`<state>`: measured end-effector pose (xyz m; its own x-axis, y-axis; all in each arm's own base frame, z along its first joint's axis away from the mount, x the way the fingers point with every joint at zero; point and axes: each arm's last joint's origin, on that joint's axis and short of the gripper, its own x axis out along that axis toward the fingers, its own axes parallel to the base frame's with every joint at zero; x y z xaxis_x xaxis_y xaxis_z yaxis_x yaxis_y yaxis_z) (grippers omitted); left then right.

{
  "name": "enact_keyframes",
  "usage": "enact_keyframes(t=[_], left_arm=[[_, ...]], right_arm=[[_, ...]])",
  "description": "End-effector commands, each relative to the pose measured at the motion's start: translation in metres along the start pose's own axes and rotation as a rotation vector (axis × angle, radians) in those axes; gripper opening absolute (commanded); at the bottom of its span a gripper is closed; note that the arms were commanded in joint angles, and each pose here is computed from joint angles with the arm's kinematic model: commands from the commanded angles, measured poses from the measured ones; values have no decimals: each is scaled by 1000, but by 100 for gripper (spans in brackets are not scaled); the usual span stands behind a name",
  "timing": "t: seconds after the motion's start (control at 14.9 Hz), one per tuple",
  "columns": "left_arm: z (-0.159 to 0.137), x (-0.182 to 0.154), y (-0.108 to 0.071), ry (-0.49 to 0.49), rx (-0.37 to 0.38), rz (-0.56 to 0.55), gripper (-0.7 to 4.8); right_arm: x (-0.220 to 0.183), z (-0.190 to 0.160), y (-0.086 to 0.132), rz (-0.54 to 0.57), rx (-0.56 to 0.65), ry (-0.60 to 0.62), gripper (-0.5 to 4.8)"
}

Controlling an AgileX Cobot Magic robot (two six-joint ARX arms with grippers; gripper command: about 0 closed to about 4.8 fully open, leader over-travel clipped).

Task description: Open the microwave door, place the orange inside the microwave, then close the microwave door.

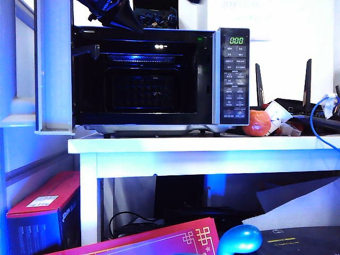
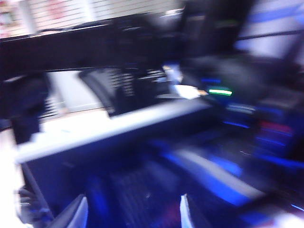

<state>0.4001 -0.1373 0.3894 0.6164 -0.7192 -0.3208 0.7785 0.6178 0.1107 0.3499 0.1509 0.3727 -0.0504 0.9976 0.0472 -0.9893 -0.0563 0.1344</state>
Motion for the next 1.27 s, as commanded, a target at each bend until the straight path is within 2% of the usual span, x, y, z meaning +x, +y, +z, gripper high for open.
enact_keyframes(t=[0.07, 0.47, 0.54, 0.6, 0.67, 0.8, 0.94, 1.0, 1.14, 1.27], left_arm=[[0, -1, -2, 13, -1, -13, -5], [-2, -1, -2, 24, -1, -16, -5], [-2, -1, -2, 24, -1, -16, -5], [-2, -1, -2, 24, -1, -16, -5], [-2, -1, -2, 24, -1, -16, -5], [-2, -1, -2, 23, 0, -16, -5], [-1, -1, -2, 20, 1, -15, -5], [0, -1, -2, 11, 7, -12, -5], [2, -1, -1, -7, 18, -6, -5], [2, -1, -1, -11, 21, -4, -5]], right_arm=[[-42, 8, -10, -121, -23, -23, 259], [-147, 15, -21, -438, -52, -69, 260], [-161, 16, -21, -498, -91, -71, 304], [-168, 15, -22, -579, -138, -68, 417], [-172, 12, -24, -644, -169, -54, 472], [-175, -3, -31, -847, -245, 83, 478], [-163, -19, -38, -1031, -287, 284, 471], [-156, -27, -42, -1084, -304, 377, 471], [-150, -39, -51, -1068, -282, 402, 471], [-153, -52, -62, -1098, -263, 433, 471]])
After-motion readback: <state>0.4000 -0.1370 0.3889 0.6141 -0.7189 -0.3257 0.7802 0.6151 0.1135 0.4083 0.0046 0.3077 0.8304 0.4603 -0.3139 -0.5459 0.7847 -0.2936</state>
